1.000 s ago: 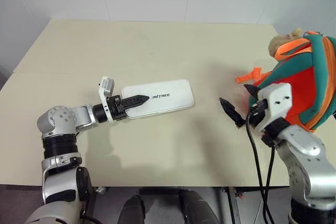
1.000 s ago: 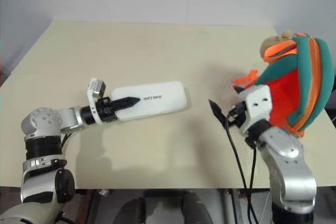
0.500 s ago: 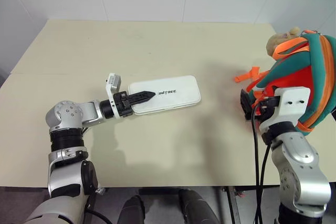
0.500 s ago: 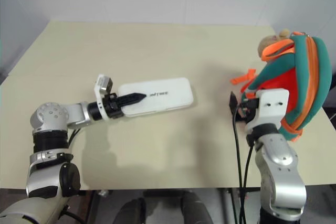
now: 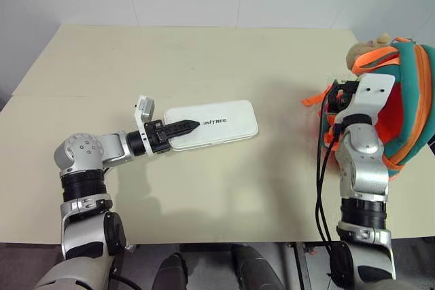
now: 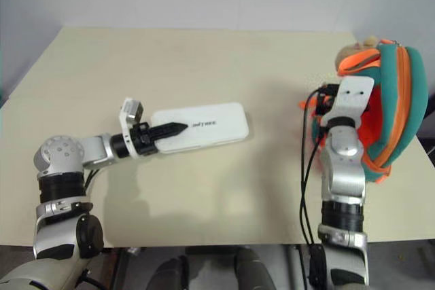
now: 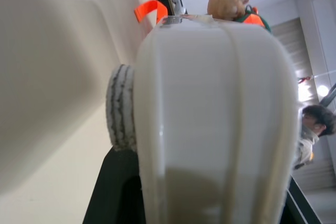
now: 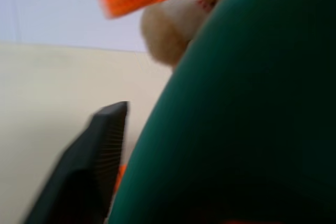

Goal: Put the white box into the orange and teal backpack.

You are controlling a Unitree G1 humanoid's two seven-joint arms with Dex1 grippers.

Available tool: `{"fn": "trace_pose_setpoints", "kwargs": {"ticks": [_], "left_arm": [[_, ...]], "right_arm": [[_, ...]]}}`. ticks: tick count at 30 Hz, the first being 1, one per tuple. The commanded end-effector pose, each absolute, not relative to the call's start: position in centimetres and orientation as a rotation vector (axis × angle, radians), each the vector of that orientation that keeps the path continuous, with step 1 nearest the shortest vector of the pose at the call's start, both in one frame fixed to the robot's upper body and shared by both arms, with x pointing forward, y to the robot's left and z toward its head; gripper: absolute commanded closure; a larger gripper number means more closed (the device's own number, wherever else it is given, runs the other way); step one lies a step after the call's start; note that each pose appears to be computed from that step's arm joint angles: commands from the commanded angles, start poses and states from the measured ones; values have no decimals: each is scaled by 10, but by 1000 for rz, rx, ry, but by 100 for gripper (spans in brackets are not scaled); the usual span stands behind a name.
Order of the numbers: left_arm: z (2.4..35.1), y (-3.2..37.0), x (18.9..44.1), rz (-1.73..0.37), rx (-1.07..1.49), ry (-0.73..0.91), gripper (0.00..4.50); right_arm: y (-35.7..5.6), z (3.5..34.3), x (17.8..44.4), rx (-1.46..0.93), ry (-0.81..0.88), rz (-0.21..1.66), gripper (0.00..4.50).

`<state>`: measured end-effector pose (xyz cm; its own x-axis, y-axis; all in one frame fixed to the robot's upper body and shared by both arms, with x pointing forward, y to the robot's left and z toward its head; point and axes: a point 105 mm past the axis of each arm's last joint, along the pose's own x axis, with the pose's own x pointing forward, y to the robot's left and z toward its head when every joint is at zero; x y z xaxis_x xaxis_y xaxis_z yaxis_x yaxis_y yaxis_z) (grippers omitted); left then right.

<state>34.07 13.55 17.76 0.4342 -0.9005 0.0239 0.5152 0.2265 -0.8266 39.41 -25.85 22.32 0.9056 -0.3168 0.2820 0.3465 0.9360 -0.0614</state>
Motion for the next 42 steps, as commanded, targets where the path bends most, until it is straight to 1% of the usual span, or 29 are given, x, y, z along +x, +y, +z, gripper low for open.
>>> {"fn": "trace_pose_setpoints", "kwargs": {"ticks": [1, 5, 7, 8, 13, 15, 21, 26, 28, 32, 36, 39, 42], "left_arm": [[190, 137, 336, -1072, -880, 462, 320], [190, 139, 336, -1061, -884, 450, 320], [190, 138, 335, -1058, -885, 449, 320], [190, 138, 335, -1057, -886, 448, 320], [189, 139, 338, -1044, -890, 447, 320], [190, 139, 341, -1038, -888, 444, 320], [192, 145, 350, -1008, -879, 429, 320], [194, 152, 357, -983, -869, 411, 320], [196, 155, 359, -975, -862, 404, 320], [199, 167, 364, -941, -848, 381, 320], [203, 178, 369, -913, -830, 358, 320], [208, 188, 373, -889, -811, 339, 320], [213, 194, 374, -889, -792, 334, 320]], "right_arm": [[-273, 240, 392, -127, -341, -406, 236], [-272, 241, 392, -128, -348, -395, 376], [-269, 241, 390, -121, -349, -366, 435], [-268, 241, 390, -119, -351, -354, 450], [-238, 244, 385, -87, -348, -148, 450], [-220, 245, 380, -91, -337, -32, 450], [-170, 256, 357, -96, -326, 280, 450], [-136, 268, 335, -85, -318, 519, 450], [-123, 271, 325, -82, -310, 618, 450], [-95, 278, 295, -104, -289, 867, 450], [-77, 285, 271, -109, -270, 1059, 450], [-64, 284, 244, -137, -222, 1261, 450], [-58, 285, 222, -149, -190, 1422, 450]]}}
